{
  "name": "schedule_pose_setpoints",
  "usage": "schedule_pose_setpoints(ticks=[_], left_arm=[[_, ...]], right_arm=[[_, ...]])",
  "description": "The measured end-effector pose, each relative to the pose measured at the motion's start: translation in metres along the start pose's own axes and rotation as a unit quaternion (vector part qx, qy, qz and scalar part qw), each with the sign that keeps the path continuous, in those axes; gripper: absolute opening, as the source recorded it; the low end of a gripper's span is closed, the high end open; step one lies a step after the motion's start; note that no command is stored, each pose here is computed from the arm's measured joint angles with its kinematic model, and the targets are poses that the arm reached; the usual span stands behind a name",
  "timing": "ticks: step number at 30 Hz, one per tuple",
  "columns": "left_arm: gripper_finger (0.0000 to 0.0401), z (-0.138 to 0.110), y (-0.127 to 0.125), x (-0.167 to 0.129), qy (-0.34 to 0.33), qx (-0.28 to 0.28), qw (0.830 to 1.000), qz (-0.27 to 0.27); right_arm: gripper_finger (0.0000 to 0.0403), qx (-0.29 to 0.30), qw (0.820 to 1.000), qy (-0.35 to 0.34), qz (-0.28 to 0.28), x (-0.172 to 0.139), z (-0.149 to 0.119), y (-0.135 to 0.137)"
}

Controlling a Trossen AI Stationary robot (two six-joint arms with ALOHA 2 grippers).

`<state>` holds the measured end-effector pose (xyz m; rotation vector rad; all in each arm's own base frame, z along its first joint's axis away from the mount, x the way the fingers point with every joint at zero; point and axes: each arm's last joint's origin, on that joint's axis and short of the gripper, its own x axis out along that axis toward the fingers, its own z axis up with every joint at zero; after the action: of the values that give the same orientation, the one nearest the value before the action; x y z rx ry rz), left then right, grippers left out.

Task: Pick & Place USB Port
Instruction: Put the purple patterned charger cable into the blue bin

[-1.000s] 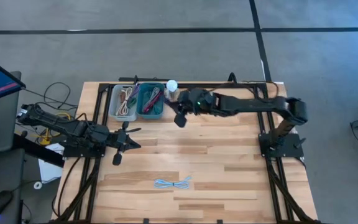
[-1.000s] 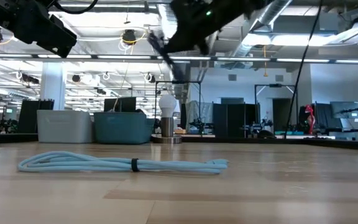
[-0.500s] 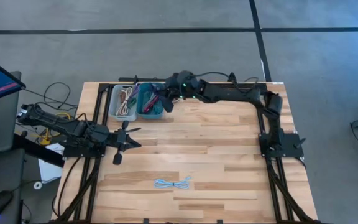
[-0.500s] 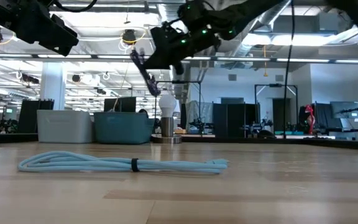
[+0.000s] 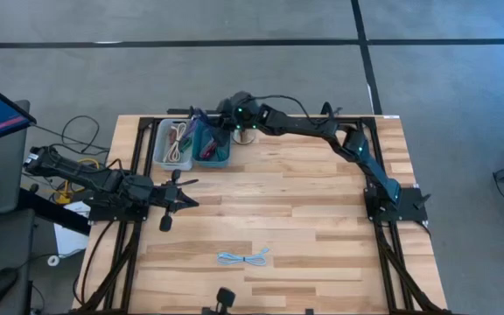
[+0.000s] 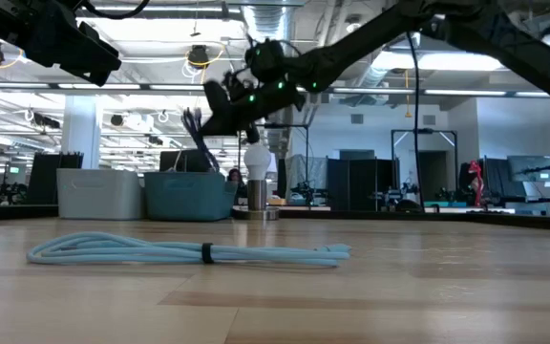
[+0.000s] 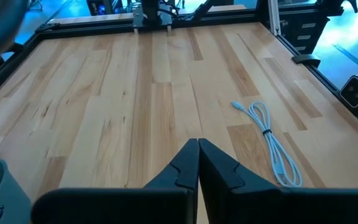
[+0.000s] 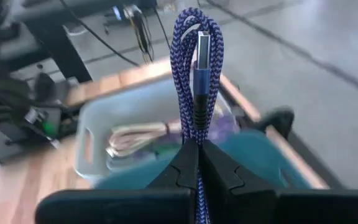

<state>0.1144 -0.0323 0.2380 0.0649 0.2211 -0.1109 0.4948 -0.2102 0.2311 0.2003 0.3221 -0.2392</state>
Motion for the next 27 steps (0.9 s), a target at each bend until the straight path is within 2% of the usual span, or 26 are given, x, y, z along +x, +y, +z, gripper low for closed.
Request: schedule_pose_setpoints(ticks=[3,7,20,27], left_arm=[[0.0009,0.0,0.0,0.0,0.0,0.0,1.0,0.0],[0.0009,0.0,0.0,0.0,0.0,0.0,1.0,0.0],[0.001,0.0,0.0,0.0,0.0,0.0,1.0,0.0],[0.001,0.0,0.0,0.0,-0.001,0.0,1.0,0.0]], right_arm=[[0.0,0.017,1.0,0.013,-0.005,0.008,-0.011,-0.006],[0.0,0.033,0.999,0.021,-0.008,0.008,-0.013,-0.008],[0.0,0.04,0.999,0.034,-0.009,0.009,-0.017,-0.006],[0.0037,0.029,0.999,0.024,0.007,0.01,-0.011,0.011]])
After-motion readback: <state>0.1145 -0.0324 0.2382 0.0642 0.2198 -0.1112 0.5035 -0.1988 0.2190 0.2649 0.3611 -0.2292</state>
